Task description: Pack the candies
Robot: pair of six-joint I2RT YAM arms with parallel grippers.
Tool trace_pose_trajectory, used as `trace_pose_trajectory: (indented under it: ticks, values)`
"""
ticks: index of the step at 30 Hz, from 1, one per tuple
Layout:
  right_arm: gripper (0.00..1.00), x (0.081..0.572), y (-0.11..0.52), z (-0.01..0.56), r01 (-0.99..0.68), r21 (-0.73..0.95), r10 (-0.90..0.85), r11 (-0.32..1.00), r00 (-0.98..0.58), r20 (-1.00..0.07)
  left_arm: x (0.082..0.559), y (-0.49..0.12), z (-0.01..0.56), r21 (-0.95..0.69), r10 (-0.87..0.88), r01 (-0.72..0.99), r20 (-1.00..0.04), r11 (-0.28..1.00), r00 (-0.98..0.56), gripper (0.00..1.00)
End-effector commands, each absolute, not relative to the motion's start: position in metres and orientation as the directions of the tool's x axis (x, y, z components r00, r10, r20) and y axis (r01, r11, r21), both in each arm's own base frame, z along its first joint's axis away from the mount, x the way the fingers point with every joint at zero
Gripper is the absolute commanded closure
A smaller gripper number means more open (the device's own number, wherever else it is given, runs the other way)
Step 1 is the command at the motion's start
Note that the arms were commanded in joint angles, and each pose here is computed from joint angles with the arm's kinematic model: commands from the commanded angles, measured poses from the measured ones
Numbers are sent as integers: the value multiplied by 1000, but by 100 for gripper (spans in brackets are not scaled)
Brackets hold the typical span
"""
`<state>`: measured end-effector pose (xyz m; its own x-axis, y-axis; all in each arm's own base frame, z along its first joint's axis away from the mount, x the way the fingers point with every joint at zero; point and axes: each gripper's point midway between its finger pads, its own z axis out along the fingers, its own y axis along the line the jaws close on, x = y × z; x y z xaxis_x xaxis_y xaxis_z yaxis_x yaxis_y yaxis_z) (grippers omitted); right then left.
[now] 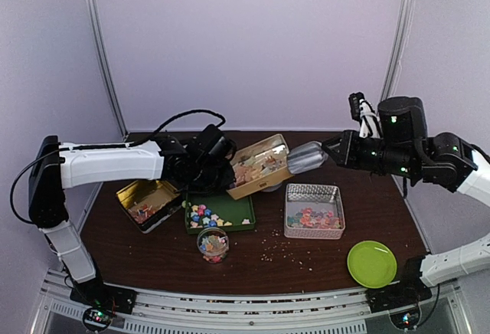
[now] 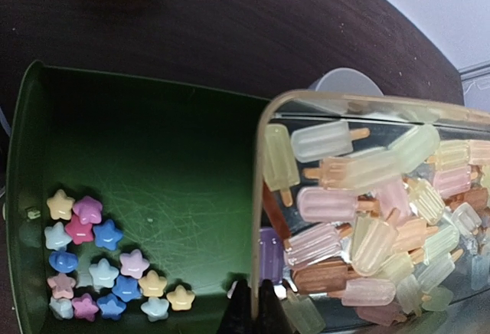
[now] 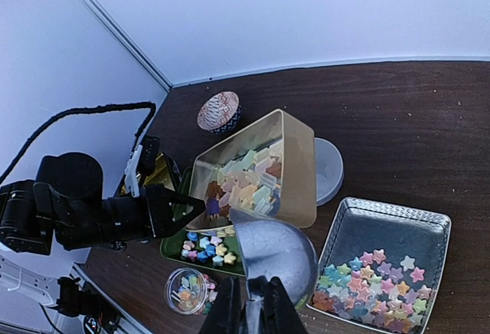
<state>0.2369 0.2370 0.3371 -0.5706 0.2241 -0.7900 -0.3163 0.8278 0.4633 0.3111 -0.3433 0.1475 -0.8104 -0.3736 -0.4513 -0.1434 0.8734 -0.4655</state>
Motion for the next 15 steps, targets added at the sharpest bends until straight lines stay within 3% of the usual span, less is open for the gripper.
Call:
trace_pose_trajectory:
  ticks: [1,15]
  values:
    - [100,246,241,356,-325,422,198,846,-543,-816,335,-364,168,-551,-461,-137,-508,823,-728,100]
    - [100,290,270,317,-230,221,58,948,-557,-828,327,-357,170,-441,-393,-130,-581,888,-713,100]
